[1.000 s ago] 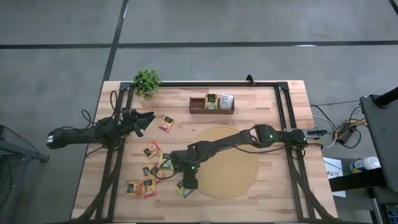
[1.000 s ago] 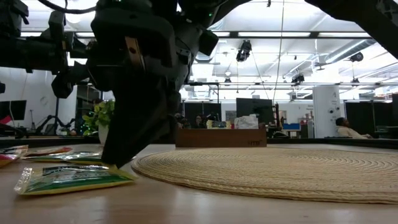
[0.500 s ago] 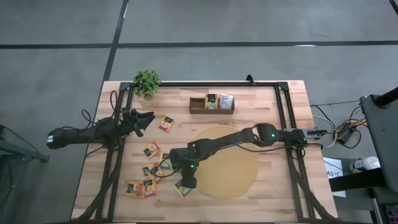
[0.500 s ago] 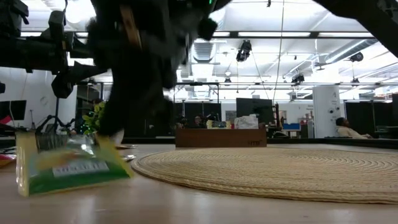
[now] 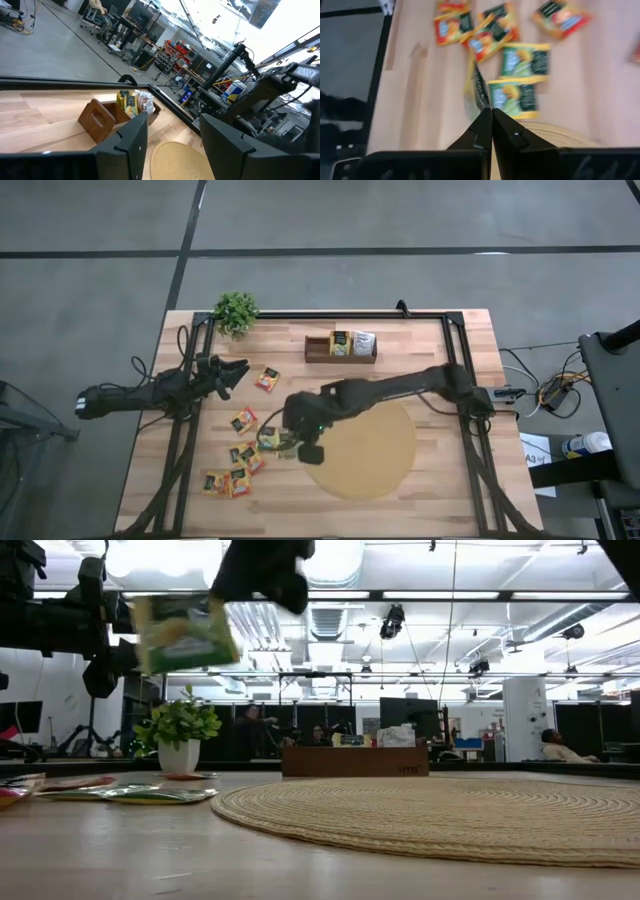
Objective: Pick & Place Tea
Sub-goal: Put the yellow tea bag into the middle section of the wooden organizer
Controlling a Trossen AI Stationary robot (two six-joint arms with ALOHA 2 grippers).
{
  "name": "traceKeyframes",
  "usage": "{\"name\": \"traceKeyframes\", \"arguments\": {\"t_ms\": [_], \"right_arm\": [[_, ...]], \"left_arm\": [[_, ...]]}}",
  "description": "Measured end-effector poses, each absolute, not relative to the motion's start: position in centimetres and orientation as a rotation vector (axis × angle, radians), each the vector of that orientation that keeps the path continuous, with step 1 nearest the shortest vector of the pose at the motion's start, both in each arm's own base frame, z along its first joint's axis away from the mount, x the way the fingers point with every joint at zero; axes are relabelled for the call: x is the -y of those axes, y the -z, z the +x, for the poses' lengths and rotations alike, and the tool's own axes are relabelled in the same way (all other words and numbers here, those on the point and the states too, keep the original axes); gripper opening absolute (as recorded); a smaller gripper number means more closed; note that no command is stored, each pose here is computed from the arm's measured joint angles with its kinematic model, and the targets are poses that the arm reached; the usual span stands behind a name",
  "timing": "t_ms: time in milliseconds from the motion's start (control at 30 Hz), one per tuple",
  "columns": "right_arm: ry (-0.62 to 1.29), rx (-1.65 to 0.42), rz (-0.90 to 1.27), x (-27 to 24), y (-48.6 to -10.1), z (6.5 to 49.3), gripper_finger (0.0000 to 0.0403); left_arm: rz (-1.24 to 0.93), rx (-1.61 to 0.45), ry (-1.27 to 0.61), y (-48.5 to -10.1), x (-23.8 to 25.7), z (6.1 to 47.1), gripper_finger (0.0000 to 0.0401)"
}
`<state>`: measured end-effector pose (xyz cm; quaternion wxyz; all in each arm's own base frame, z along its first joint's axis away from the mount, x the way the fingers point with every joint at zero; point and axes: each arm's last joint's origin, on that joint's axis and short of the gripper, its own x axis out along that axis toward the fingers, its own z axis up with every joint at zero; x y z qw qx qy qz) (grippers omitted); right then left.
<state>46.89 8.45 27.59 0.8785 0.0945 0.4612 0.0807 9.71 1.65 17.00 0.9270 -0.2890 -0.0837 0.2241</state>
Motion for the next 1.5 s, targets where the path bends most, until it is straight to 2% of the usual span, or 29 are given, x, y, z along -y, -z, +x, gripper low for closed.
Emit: {"name": "traceKeyframes", "arguments": {"t_ms": [267,433,633,900,1500], "right_arm": [[-0.059,-0.931,0.114,-3.8,-32.9,43.0,0.0008],[-0.005,-0.881,0.099,0.0,-35.5,38.9,0.0008],[0.098,-0.809,0.1,4.9,-36.4,33.8,0.0008],[0.203,-0.775,0.125,9.2,-35.0,30.2,0.0008],[0.328,-0.683,0.201,14.7,-29.2,28.9,0.0008]], "left_arm": [[-0.592,0.171,-0.459,-17.0,-1.6,9.7,0.0174],[-0.593,0.171,-0.46,-17.0,-1.7,9.7,0.0174],[-0.593,0.171,-0.46,-17.0,-1.7,9.7,0.0174],[-0.592,0.171,-0.46,-17.0,-1.7,9.7,0.0174],[-0.592,0.171,-0.459,-17.0,-1.6,9.7,0.0174]]}}
